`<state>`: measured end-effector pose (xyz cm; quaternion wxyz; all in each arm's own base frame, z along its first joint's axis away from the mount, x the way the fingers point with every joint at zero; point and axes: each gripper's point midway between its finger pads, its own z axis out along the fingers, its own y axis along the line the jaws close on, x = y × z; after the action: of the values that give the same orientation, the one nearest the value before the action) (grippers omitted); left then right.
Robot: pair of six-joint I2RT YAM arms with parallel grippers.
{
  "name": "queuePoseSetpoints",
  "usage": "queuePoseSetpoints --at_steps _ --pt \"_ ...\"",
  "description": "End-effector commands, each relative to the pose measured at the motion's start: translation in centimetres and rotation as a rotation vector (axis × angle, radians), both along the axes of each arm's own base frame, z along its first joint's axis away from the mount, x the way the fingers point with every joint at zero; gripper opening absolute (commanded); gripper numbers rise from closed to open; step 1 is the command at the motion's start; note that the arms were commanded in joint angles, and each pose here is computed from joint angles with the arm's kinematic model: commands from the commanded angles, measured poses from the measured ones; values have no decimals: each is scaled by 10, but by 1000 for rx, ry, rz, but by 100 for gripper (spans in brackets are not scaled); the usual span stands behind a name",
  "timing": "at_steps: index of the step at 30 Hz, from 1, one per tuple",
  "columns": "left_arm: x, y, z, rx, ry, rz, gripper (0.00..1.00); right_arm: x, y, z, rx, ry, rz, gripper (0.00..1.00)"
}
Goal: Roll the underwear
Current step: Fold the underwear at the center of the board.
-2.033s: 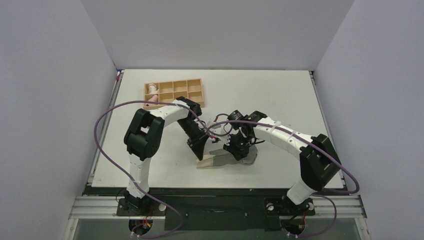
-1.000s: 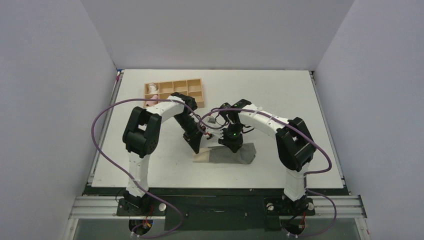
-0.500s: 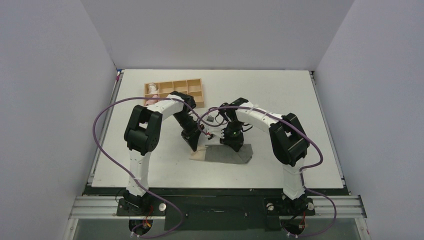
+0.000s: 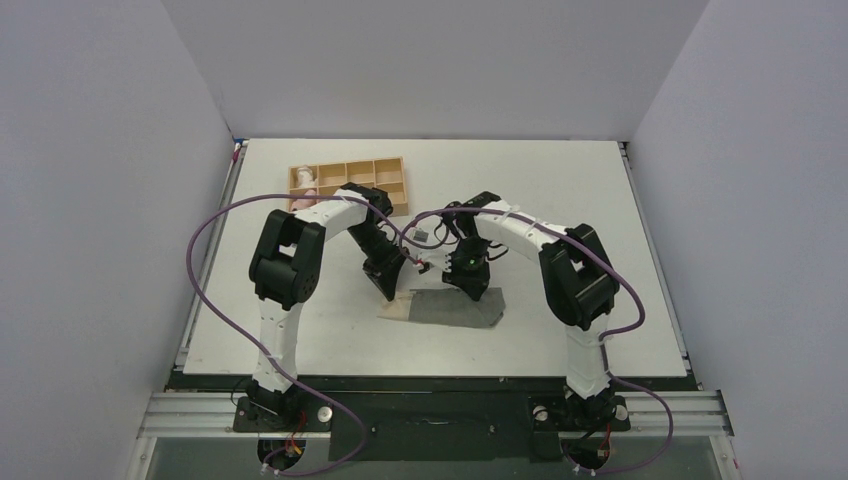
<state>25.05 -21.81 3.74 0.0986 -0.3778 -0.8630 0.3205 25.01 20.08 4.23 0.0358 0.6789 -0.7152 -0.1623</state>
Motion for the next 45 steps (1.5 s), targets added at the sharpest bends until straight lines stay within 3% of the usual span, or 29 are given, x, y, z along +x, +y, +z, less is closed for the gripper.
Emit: queuePoseSetpoints --at_steps 1,24,36,40,45 --pt "23 -9 8 -11 -70 58 8 11 6 21 82 -40 -48 8" --pt "33 10 3 124 -155 113 15 0 -3 12 89 -24 -111 8" --pt "56 16 31 118 -352 190 21 1 -6 20 107 -39 -140 8" --pt "53 13 43 59 -403 186 24 -1 -7 24 119 -41 -155 8" --pt "29 -8 48 -117 -315 127 26 -4 -16 31 142 -41 -195 8"
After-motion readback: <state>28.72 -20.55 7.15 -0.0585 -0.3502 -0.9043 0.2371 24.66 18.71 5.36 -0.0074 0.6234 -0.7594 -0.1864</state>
